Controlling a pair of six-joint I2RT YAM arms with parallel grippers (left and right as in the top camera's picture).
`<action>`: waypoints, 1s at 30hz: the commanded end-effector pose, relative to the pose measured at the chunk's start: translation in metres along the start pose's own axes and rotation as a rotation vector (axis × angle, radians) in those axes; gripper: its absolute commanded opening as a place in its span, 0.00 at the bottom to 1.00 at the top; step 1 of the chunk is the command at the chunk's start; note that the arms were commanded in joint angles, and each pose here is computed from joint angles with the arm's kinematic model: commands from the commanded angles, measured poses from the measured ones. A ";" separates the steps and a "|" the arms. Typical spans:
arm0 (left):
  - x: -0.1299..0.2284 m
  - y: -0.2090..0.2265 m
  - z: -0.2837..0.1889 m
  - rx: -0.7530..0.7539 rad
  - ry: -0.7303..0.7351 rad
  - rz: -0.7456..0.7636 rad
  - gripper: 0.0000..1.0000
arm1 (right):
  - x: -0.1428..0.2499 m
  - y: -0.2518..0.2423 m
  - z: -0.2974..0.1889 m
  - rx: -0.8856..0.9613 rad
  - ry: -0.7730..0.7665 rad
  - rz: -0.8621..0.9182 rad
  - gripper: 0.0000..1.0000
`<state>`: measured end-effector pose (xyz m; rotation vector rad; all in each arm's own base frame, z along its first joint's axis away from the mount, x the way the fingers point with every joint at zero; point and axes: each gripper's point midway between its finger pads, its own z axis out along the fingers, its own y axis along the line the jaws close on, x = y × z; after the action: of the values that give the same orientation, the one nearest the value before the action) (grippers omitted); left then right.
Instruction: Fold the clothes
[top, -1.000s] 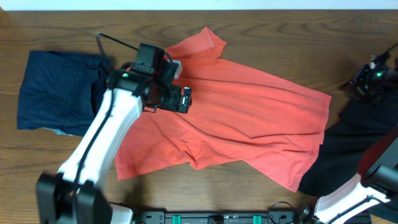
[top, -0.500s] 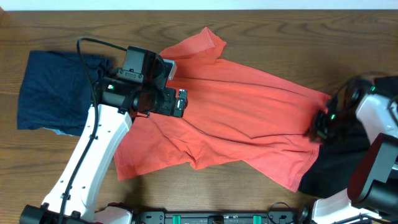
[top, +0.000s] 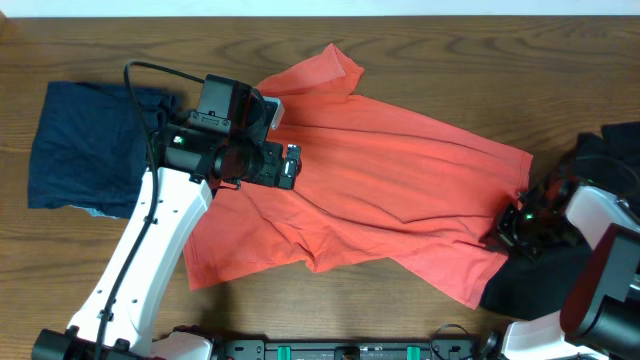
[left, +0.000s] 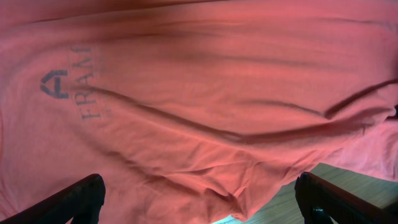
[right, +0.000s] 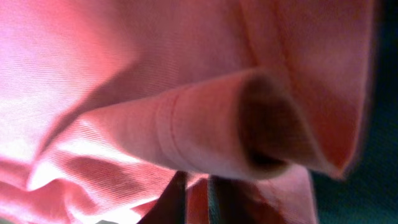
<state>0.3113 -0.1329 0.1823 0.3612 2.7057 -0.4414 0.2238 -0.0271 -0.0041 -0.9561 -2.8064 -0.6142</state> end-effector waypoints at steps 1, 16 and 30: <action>-0.004 0.002 -0.005 -0.013 -0.018 0.008 0.98 | -0.008 0.046 -0.017 -0.347 -0.066 -0.262 0.25; -0.003 0.002 -0.005 -0.014 -0.015 0.007 0.98 | -0.014 -0.060 -0.078 -0.008 -0.308 0.392 0.11; -0.003 0.002 -0.005 -0.013 -0.014 0.007 0.98 | -0.041 -0.123 -0.058 0.093 -0.549 0.672 0.01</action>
<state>0.3109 -0.1328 0.1821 0.3611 2.7076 -0.4412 0.1909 -0.1274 -0.0054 -1.9497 -2.6856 -0.3408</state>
